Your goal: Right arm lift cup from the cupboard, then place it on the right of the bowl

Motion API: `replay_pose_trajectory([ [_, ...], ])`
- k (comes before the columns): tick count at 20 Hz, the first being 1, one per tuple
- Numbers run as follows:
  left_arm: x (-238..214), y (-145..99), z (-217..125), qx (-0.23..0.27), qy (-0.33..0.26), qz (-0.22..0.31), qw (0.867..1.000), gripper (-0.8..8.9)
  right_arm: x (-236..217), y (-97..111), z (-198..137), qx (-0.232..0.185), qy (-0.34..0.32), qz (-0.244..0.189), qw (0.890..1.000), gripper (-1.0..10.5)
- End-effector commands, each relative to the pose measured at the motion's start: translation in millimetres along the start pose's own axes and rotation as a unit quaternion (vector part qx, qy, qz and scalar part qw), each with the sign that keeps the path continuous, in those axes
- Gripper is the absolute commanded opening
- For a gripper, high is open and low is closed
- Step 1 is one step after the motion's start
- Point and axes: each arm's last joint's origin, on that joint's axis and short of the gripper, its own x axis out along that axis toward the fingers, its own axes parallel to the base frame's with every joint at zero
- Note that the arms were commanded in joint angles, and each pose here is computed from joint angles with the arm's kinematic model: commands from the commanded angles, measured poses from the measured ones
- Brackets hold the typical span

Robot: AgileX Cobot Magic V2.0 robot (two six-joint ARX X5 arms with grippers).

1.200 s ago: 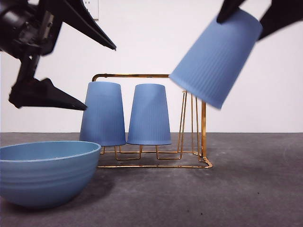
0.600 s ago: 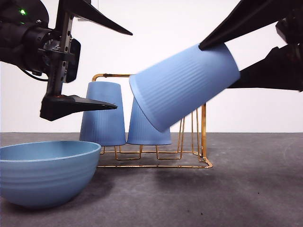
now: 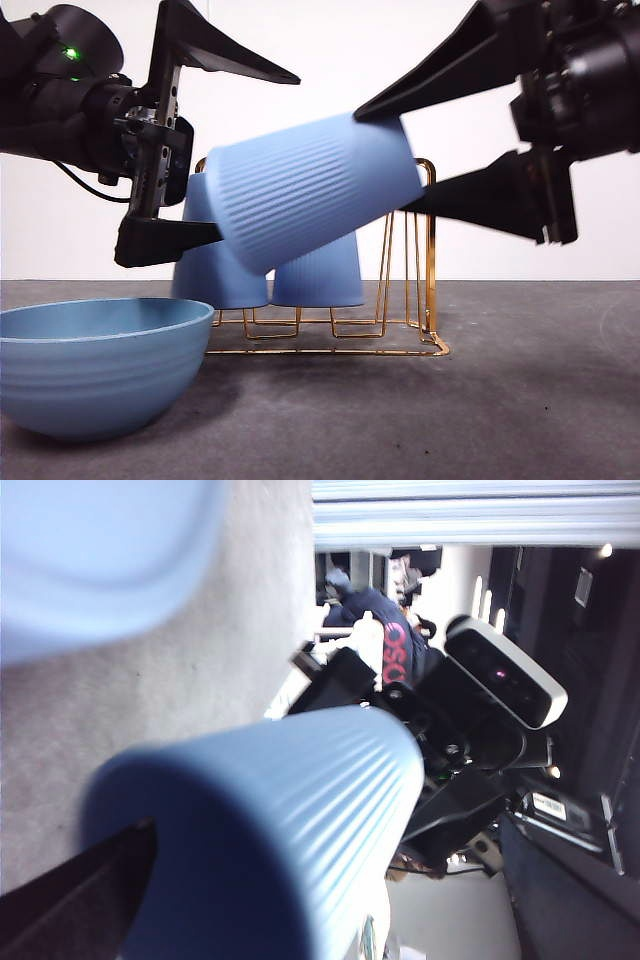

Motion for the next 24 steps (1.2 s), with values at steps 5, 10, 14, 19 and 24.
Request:
replay_pose_trajectory([
  [5,1.3,-3.3,1.9,-0.004,0.015,-0.013,1.000,2.77,11.5,-4.6,-1.9,0.022,0.013,0.023,0.999,2.0],
  [10,1.3,-3.4,1.8,-0.003,0.016,-0.014,1.000,0.17,11.7,-4.1,-2.4,0.030,0.017,0.026,0.999,2.0],
  [14,2.8,-4.1,0.9,-0.002,0.027,-0.020,0.999,0.14,12.9,-3.1,-3.4,0.037,0.014,0.022,0.999,2.2],
  [19,4.6,-5.6,-0.4,-0.002,0.032,-0.022,0.999,0.14,12.4,-2.6,-3.7,0.039,0.025,0.033,0.998,5.8],
  [24,3.1,-19.9,-4.8,0.022,0.022,-0.020,0.999,0.14,1.8,-1.0,-0.3,0.054,0.020,0.014,0.998,5.9],
])
